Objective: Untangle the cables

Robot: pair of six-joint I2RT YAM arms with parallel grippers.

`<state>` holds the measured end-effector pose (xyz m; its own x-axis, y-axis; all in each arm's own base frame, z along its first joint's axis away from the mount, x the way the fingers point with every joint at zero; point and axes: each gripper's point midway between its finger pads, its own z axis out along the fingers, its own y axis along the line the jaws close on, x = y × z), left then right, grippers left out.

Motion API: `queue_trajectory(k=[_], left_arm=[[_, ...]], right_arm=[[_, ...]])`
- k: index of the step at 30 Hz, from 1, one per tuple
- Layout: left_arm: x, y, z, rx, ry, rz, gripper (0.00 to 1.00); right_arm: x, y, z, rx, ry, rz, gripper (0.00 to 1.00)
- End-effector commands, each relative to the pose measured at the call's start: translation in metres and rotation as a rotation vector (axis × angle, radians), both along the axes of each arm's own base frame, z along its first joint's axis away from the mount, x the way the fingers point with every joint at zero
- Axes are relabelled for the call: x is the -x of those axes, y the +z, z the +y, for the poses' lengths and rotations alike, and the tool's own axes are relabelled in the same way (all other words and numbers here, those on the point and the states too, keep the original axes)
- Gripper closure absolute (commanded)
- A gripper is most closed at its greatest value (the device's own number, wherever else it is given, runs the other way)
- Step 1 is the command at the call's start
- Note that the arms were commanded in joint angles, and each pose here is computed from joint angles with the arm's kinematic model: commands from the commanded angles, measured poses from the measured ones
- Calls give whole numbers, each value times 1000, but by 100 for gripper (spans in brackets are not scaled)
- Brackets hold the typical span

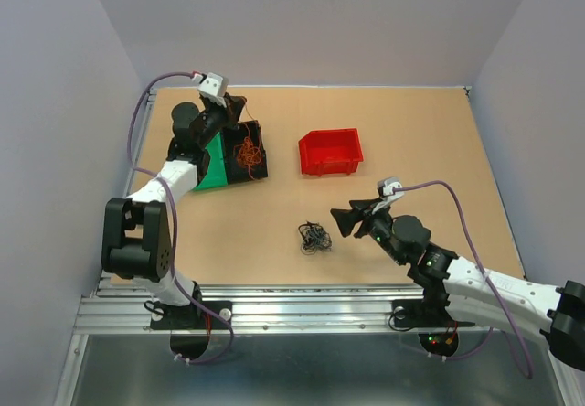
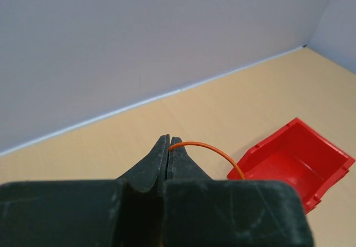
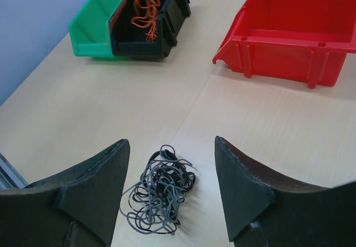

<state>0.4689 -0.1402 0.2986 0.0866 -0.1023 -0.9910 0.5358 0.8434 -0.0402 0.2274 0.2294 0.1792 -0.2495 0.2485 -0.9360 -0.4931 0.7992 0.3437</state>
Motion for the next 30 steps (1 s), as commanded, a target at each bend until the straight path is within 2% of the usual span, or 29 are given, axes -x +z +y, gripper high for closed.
queue_trajectory(k=[1, 7, 14, 18, 23, 30], left_arm=[[-17, -11, 3, -24, 20, -1, 100], [-39, -50, 18, -96, 119, 75, 100], [-37, -59, 34, -160, 197, 113, 100], [-28, -70, 35, -288, 167, 143, 100], [-25, -85, 53, -375, 248, 165, 98], [-16, -119, 57, -514, 257, 237, 98]], right_arm=[[0, 4, -5, -13, -12, -30, 32], [4, 8, -10, -26, -14, -39, 32], [9, 10, -21, -40, -31, -50, 32], [10, 13, -26, -51, -40, -59, 32], [10, 13, -25, -46, -38, -57, 32], [7, 9, -20, -29, -38, -41, 32]])
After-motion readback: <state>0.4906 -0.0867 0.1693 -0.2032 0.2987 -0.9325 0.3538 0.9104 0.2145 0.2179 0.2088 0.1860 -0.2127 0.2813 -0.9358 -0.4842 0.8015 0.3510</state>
